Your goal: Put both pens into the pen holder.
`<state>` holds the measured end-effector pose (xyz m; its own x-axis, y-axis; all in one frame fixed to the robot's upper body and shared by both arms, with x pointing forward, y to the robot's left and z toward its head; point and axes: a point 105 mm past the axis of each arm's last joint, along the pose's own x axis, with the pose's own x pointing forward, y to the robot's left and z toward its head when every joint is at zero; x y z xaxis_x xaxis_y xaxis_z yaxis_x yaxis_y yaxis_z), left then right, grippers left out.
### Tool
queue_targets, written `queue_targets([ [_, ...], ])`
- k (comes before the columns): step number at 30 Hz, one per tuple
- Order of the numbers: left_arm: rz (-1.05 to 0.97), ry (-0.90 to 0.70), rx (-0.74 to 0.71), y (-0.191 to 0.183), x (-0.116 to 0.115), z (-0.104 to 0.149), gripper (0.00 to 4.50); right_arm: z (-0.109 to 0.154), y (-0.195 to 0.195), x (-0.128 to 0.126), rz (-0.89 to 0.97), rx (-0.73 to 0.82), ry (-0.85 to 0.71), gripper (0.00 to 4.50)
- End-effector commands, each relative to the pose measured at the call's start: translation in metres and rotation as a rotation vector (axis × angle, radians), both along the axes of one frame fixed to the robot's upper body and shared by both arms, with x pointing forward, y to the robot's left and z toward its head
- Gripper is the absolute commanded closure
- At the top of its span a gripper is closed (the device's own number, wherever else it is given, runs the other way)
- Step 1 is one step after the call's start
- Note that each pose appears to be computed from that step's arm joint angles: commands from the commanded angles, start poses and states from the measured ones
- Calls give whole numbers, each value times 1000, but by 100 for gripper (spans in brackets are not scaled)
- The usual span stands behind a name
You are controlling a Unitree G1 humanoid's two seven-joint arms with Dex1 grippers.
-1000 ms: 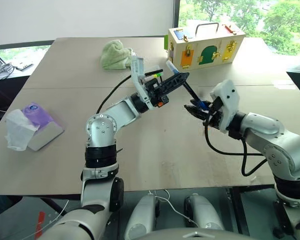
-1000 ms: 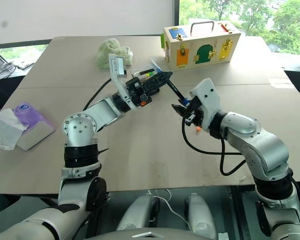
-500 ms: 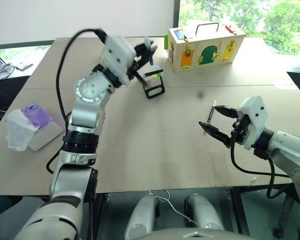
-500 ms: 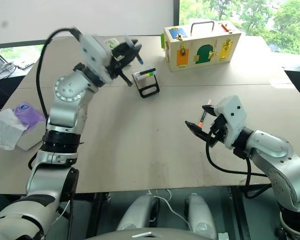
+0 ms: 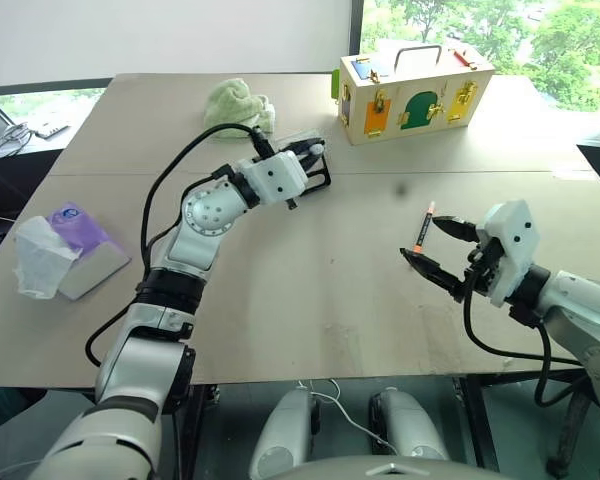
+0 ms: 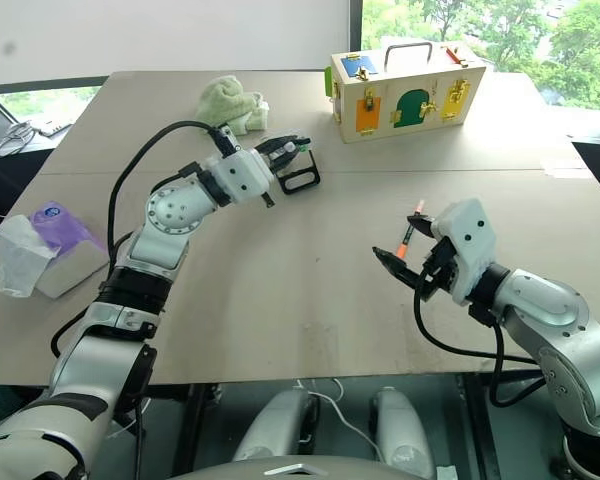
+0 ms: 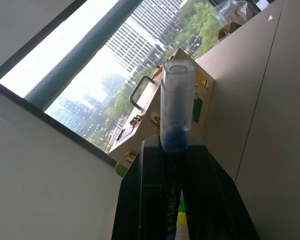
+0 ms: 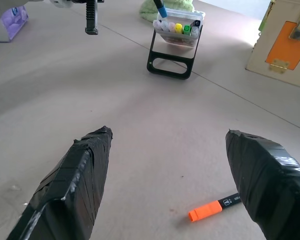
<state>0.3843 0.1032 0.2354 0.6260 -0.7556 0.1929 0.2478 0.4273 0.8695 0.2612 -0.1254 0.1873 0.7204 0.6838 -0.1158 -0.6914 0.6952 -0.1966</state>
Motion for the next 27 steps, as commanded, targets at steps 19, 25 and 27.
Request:
queue_targets([
  [19, 98, -10, 71, 20, 39, -2, 94, 14, 2, 1, -9, 8, -69, 59],
  [25, -47, 54, -45, 5, 23, 7, 5, 13, 1, -1, -21, 13, -63, 59],
  [27, -109, 70, -27, -5, 13, 6, 5, 12, 0, -1, -26, 13, -61, 59],
])
